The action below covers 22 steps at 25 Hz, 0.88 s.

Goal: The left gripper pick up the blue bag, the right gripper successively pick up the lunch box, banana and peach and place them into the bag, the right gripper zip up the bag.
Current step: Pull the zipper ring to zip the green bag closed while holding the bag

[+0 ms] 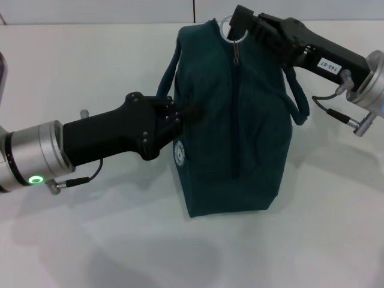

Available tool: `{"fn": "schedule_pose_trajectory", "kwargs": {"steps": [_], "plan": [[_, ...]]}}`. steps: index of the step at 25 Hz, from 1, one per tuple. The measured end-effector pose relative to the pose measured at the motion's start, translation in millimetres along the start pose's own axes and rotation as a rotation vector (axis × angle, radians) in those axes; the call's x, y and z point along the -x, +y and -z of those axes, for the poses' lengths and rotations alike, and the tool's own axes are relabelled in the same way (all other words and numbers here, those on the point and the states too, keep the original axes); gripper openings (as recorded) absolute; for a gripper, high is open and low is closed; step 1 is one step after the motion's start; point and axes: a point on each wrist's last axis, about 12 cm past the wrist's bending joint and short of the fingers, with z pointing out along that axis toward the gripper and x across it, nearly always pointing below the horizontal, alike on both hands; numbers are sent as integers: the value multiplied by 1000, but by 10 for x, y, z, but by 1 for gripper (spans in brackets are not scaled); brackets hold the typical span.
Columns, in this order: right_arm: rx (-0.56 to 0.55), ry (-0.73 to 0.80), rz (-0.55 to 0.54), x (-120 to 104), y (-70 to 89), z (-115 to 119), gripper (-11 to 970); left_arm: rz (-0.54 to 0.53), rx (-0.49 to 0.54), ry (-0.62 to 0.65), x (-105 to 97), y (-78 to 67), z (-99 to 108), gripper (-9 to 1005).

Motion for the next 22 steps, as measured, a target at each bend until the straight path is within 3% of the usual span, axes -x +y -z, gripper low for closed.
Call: {"fn": "schedule_pose_trajectory", "kwargs": {"steps": [22], "plan": [[8, 2, -12, 39, -15, -70, 43, -2, -129, 54, 43, -54, -88, 56]]}}
